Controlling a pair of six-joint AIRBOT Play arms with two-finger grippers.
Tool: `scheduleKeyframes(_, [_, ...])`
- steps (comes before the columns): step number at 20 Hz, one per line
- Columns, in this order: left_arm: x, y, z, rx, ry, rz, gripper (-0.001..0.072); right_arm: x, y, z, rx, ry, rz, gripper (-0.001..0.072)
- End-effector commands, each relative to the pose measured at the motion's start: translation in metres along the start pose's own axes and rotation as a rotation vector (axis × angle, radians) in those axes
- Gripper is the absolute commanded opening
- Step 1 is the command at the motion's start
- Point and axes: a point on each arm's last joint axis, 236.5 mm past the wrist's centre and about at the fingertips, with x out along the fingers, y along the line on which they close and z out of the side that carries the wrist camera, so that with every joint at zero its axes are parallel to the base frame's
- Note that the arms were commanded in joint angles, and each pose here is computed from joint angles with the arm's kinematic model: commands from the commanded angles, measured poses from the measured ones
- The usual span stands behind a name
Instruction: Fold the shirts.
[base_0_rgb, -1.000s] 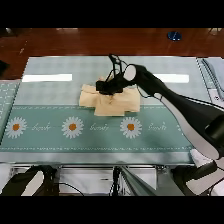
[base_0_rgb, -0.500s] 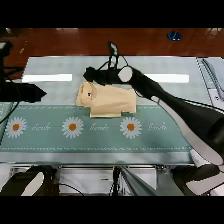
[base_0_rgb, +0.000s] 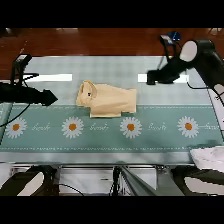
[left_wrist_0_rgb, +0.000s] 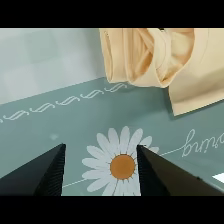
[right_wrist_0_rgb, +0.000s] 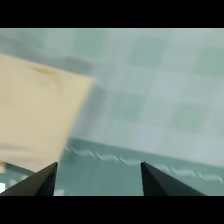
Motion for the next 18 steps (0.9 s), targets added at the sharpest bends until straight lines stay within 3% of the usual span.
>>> scheduleKeyframes(1, [0.004, 0.010, -0.003, 0.012, 0.016, 0.028, 0.0542, 0.040, -0.024, -0.053, 0.188, 0.142, 0.129, 0.0603])
scheduleKeyframes(4, [0.004, 0.011, -0.003, 0.009, 0.015, 0.030, 0.0542, 0.072, -0.007, -0.029, 0.336, -0.017, 0.277, 0.0603])
scheduleKeyframes(10, [0.003, 0.012, -0.003, -0.020, 0.013, 0.031, 0.0542, 0.115, 0.038, -0.021, 0.404, 0.015, 0.528, 0.0601])
scheduleKeyframes(15, [0.003, 0.012, -0.003, -0.056, 0.014, 0.030, 0.0541, 0.146, 0.064, -0.041, 0.419, 0.109, 0.556, 0.0587])
scheduleKeyframes(16, [0.003, 0.011, -0.003, -0.055, 0.016, 0.030, 0.0541, 0.150, 0.073, -0.045, 0.415, 0.125, 0.566, 0.0570])
scheduleKeyframes(18, [0.003, 0.011, -0.004, -0.055, 0.017, 0.029, 0.0541, 0.154, 0.088, -0.051, 0.404, 0.147, 0.578, 0.0428])
